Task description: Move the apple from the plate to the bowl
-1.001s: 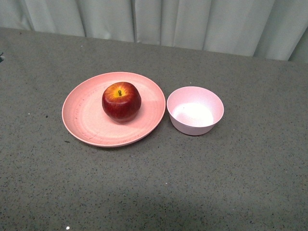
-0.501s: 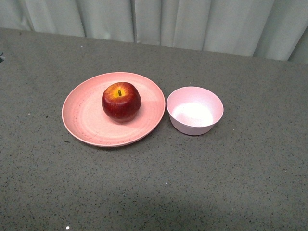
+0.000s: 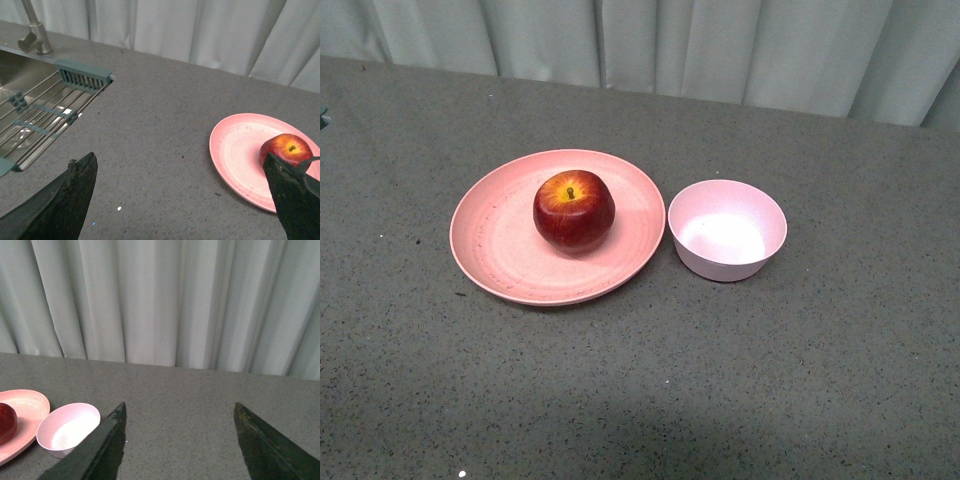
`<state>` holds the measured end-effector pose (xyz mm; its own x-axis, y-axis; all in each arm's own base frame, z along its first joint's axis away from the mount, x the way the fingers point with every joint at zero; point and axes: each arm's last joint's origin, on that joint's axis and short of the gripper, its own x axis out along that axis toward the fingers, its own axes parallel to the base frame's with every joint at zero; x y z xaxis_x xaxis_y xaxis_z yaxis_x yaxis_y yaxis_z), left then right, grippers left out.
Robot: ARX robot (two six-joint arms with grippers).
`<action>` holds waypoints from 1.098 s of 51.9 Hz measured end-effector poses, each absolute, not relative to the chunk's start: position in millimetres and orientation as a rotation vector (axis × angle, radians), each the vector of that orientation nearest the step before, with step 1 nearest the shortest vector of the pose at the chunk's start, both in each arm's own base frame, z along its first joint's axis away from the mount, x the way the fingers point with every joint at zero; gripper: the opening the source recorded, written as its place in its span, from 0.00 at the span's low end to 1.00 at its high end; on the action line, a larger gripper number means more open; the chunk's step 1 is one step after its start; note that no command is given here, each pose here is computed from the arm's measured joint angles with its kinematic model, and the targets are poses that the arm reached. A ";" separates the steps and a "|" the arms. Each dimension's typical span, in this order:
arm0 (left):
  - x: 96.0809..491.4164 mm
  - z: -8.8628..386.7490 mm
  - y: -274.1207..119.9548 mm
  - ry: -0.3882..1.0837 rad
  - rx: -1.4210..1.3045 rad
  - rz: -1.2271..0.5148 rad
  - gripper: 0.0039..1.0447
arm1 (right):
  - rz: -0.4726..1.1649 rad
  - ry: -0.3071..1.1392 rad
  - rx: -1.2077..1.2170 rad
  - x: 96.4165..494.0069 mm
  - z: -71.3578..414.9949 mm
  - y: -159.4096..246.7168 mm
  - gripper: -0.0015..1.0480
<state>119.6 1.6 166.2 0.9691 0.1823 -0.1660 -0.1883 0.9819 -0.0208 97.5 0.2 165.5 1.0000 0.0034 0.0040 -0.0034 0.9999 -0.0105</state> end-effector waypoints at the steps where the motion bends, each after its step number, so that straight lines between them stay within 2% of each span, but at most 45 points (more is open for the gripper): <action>1: 123.2 167.8 1.6 0.162 -0.043 0.180 0.94 | 0.003 -0.004 -0.010 97.5 165.5 0.2 0.64; 7: 155.7 180.5 0.2 0.170 -0.077 0.127 0.94 | 0.003 -0.004 -0.010 97.5 165.5 0.2 0.87; 10: 170.5 183.8 -1.3 0.186 -0.089 0.101 0.94 | 0.003 -0.004 -0.009 97.5 165.5 0.2 0.93; 22: 232.3 181.3 -14.1 0.311 -0.106 0.005 0.94 | 0.003 -0.004 -0.010 97.5 165.5 0.2 0.91; 30: 285.6 170.1 -39.9 0.429 -0.092 -0.101 0.94 | 0.003 -0.004 -0.010 97.5 165.5 0.2 0.91; 39: 320.0 155.1 -65.0 0.518 -0.049 -0.170 0.94 | 0.003 -0.004 -0.010 97.5 165.5 0.2 0.91; 57: 356.0 122.3 -108.2 0.631 -0.017 -0.257 0.94 | 0.003 -0.004 -0.010 97.5 165.5 0.2 0.91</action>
<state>356.0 -108.2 122.3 0.7769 -0.2424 -0.5811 0.2323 0.9682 -0.0933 97.5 0.2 165.5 1.0000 0.0034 0.0040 -0.0034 0.9999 -0.0097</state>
